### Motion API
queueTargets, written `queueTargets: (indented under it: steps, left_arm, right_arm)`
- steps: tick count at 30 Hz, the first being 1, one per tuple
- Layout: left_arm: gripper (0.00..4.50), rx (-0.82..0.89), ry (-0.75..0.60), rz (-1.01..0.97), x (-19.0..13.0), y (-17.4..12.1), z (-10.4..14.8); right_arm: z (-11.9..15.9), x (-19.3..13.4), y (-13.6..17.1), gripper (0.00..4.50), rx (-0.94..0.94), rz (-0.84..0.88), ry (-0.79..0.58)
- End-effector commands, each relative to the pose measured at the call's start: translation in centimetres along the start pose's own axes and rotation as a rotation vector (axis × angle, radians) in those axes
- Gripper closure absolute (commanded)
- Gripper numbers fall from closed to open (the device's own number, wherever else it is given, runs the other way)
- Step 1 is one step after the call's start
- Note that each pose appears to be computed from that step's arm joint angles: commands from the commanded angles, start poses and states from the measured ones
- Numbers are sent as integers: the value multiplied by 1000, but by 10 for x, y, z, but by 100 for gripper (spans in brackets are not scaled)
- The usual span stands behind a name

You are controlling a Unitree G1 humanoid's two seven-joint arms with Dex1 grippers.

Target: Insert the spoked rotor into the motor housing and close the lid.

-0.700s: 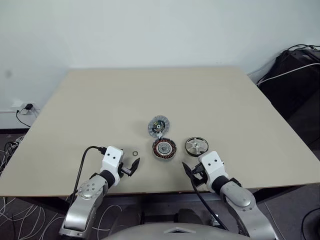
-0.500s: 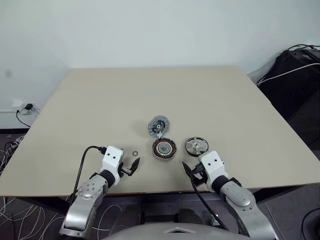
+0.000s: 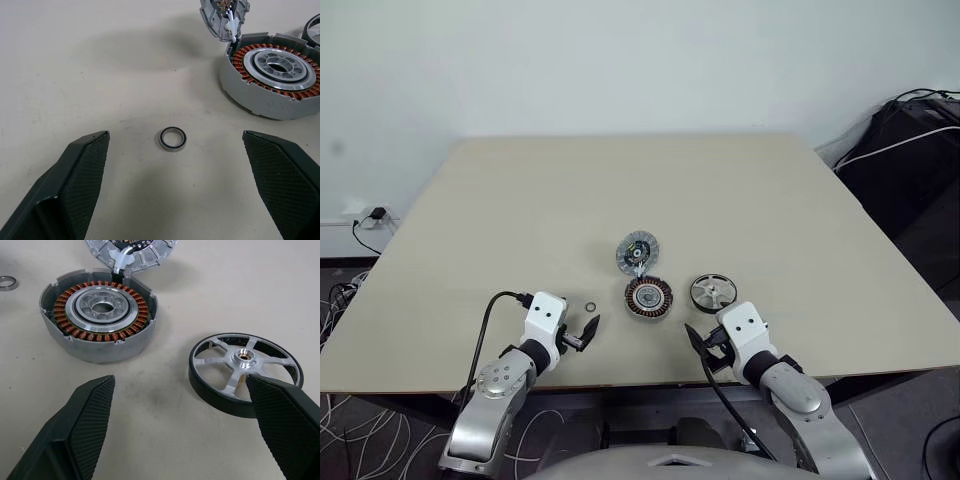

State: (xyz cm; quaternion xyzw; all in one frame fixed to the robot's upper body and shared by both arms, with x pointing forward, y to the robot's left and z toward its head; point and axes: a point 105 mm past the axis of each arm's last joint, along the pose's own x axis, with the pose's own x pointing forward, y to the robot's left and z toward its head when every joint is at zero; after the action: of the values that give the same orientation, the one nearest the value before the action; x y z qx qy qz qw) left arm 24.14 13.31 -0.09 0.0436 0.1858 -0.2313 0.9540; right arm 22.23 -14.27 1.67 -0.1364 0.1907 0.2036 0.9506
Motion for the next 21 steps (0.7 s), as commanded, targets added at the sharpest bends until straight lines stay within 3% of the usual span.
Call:
queueTargets:
  steps: [1, 9, 21]
  left_arm:
    - [0, 11, -46, 0, 1, 1, 13]
    - [0, 13, -43, -42, 12, -6, 15]
    - [0, 29, 33, -54, 51, -15, 10]
  right_arm:
    - [9, 0, -1, 1, -9, -11, -30]
    - [10, 0, 0, 1, -8, -12, -32]
    - [13, 0, 2, 1, -6, -13, -37]
